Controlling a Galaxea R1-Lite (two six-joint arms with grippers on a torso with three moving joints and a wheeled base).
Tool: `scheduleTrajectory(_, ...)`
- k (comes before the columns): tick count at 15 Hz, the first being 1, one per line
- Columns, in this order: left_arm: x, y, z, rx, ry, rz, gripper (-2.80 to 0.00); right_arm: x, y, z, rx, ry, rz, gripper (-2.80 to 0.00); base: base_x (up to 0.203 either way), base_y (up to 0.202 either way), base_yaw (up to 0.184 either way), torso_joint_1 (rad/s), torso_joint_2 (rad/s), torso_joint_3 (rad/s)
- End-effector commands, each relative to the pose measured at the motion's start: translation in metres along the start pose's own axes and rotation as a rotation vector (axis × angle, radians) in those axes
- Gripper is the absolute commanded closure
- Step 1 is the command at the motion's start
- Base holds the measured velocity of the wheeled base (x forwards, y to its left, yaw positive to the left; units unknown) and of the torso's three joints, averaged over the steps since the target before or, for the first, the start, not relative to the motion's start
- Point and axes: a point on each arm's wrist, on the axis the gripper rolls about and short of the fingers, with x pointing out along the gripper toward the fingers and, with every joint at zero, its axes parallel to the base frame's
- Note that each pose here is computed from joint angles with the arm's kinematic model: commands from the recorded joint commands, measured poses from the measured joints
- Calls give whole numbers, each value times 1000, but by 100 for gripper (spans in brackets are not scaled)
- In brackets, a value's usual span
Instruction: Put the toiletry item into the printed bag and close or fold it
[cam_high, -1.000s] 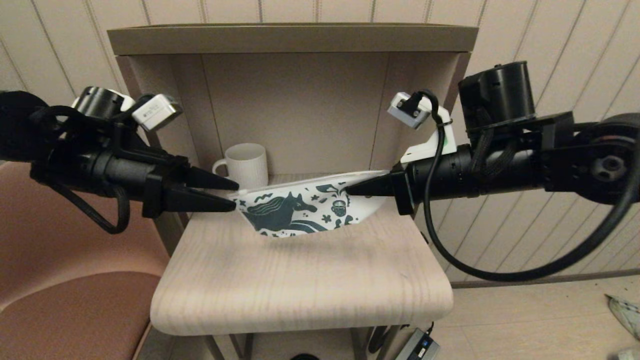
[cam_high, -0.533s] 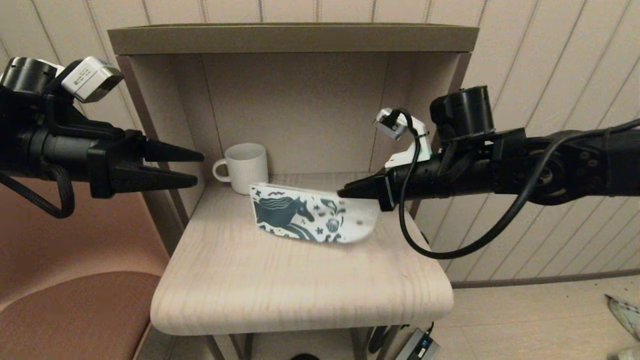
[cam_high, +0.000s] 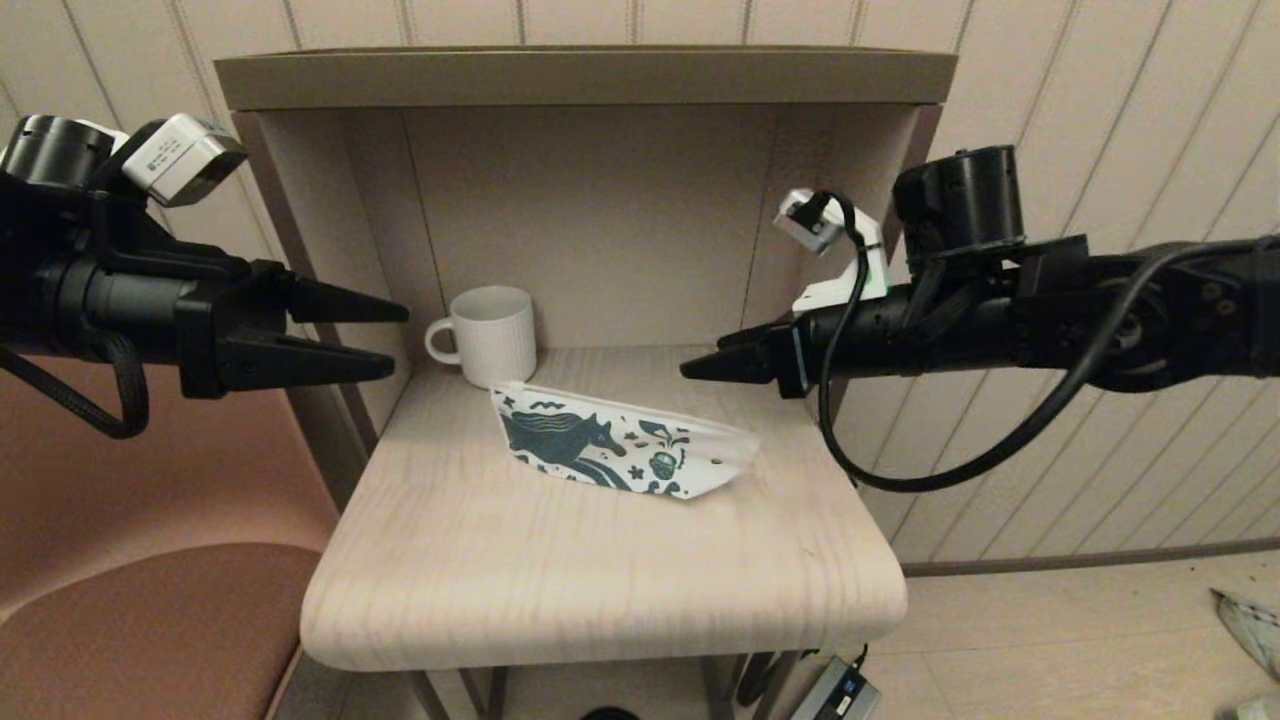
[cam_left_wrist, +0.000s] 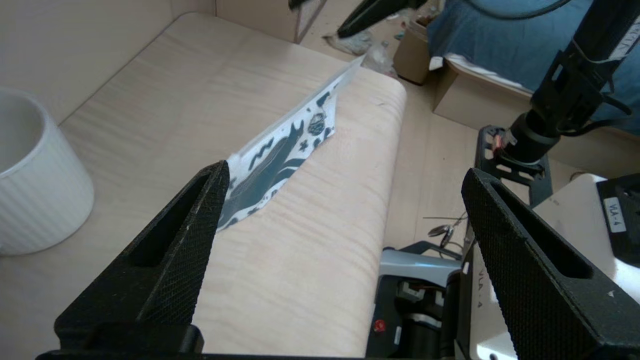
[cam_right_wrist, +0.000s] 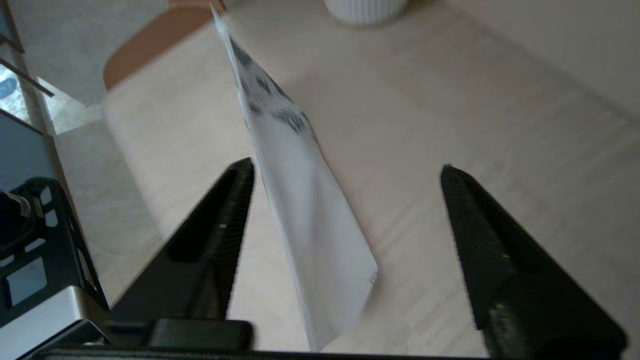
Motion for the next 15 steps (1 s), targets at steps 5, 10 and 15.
scheduleTrajectory(5, -7, -18, 6, 13, -7, 4, 0, -48, 27, 28, -66, -102, -49, -280, 0, 0, 0, 0, 0, 0)
scheduleTrajectory(10, -53, -100, -14, 20, 48, 255, 0, -140, 81, 29, -71, -124, -155, -280, 0, 0, 0, 0, 0, 0)
scheduleTrajectory(15, -77, -221, -29, 23, 14, 655, 0, -253, 150, -12, -10, -184, -364, -280, 0, 0, 0, 0, 0, 0)
